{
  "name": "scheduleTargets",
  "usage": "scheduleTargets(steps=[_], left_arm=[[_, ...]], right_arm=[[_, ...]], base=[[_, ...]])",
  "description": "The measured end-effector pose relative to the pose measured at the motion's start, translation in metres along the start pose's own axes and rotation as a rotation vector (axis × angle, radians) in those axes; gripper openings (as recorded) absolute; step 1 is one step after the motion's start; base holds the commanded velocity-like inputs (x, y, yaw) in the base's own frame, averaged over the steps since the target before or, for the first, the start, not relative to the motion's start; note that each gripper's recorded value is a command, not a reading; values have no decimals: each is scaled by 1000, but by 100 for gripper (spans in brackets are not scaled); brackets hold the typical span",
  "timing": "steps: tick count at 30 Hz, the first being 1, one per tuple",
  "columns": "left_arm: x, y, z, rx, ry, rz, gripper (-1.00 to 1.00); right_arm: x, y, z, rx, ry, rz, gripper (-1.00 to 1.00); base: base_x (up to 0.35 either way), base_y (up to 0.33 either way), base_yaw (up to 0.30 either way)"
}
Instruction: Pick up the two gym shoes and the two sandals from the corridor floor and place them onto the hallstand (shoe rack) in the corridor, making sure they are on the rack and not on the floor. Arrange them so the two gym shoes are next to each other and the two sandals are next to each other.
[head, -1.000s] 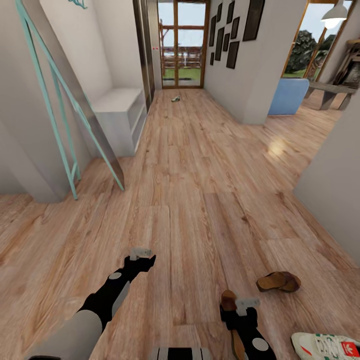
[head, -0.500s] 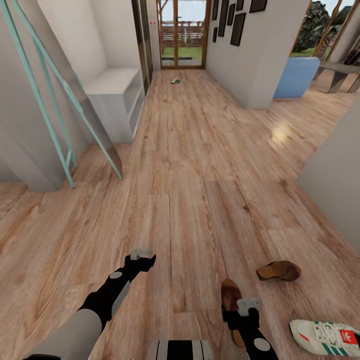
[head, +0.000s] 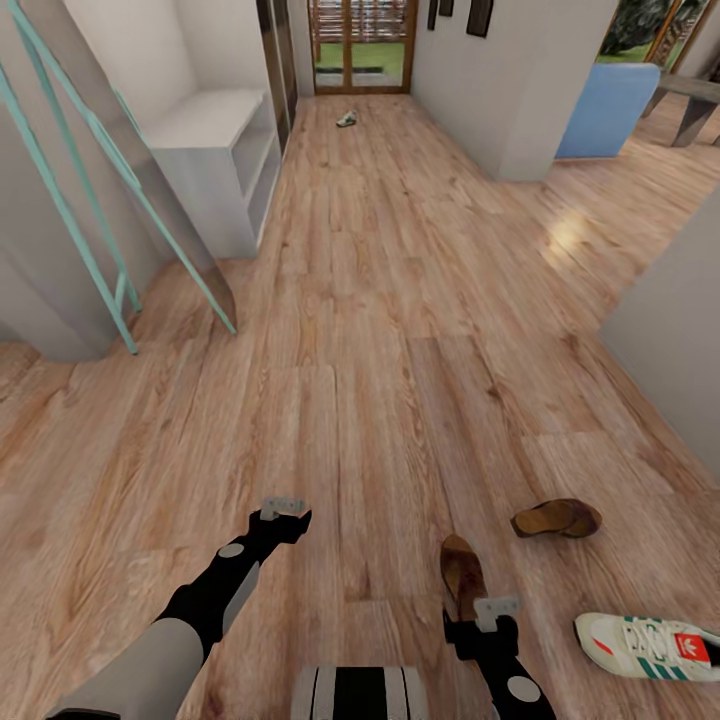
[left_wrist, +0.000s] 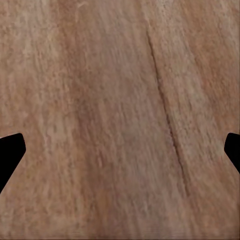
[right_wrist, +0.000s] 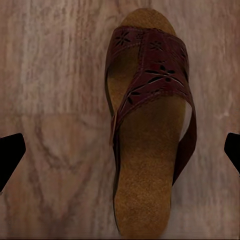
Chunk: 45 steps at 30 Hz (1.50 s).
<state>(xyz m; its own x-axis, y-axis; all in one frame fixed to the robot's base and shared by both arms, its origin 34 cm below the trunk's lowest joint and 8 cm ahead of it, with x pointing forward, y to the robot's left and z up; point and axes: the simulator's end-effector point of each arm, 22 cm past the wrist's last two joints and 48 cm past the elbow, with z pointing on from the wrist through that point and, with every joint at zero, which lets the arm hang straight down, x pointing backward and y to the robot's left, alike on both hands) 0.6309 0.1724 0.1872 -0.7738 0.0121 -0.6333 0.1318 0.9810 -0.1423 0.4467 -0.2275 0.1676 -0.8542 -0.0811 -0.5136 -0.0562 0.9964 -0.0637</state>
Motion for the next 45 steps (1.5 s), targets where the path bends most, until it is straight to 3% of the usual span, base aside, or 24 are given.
scheduleTargets(steps=[33,45], left_arm=[[121,1,31,6,191,-39,100],[129,1,33,6,203,-42,100]], right_arm=[[92,8,20,-14,184,-4,100],[97,8,21,-14,195,-3,100]], base=[[0,0,-16],[0,0,0]])
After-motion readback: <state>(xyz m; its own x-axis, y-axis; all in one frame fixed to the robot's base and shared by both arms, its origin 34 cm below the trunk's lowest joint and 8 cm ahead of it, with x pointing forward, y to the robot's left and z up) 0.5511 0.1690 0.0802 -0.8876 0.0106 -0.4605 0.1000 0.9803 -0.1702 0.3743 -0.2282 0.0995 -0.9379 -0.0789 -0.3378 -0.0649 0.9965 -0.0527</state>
